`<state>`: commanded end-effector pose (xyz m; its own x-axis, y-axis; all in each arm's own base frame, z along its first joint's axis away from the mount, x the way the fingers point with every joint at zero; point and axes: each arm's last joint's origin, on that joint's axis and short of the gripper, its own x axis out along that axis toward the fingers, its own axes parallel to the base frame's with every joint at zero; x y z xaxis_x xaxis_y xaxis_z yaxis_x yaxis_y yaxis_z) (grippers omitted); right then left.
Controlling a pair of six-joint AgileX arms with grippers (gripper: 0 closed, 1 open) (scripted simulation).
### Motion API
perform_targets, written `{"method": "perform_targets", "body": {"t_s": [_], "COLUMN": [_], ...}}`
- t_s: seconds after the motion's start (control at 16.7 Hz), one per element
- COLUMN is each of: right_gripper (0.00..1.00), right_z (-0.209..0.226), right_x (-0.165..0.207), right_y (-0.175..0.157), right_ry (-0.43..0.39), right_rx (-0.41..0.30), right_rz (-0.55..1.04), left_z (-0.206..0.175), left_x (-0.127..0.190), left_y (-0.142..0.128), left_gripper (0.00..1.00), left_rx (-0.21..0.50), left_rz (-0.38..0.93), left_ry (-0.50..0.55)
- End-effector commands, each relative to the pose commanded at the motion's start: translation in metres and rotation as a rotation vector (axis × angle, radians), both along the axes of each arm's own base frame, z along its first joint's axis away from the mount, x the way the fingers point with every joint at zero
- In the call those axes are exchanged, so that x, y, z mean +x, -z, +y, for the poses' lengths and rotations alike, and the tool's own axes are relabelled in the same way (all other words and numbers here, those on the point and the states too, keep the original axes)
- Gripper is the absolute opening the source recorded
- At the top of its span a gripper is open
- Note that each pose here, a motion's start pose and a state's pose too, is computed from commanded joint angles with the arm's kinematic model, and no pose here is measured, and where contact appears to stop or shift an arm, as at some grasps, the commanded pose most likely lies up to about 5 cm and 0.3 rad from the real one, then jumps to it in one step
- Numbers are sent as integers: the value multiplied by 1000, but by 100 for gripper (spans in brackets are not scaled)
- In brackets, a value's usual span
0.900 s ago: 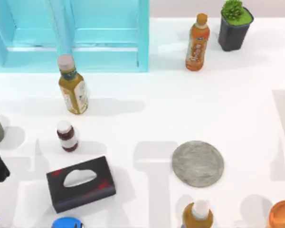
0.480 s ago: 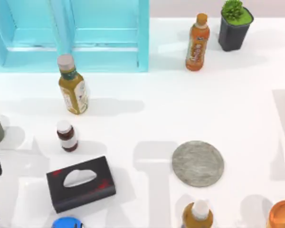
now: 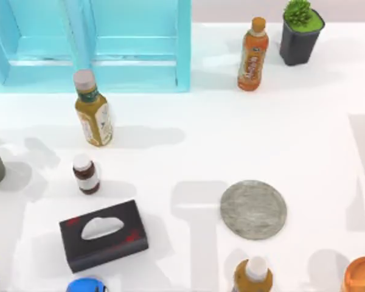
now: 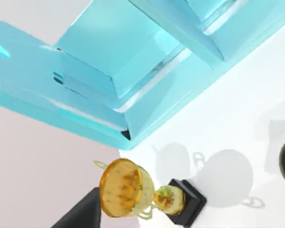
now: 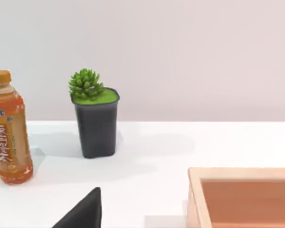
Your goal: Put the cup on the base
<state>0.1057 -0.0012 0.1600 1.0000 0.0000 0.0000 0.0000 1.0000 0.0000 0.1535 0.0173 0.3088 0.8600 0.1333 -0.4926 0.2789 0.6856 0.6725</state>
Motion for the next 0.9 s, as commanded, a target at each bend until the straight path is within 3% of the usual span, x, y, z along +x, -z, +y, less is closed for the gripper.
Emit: {"method": "perform_targets", "body": {"t_s": [0.18,0.36,0.6,0.9], "right_gripper": [100,100,100,100], "right_z": [0,0,0,0], "right_x": [0,0,0,0], "right_y": [0,0,0,0], "right_ry": [0,0,0,0], "right_rx": [0,0,0,0], "right_rz": [0,0,0,0], "left_z": [9,19,27,29], "left_x": [42,89,143,182], "left_y": [-21,-15,18,60], "left_gripper": [100,100,100,100], "left_rx": [206,320,351,315], "left_rz": [257,522,812,1010], "left_ry": [135,302,531,742]}}
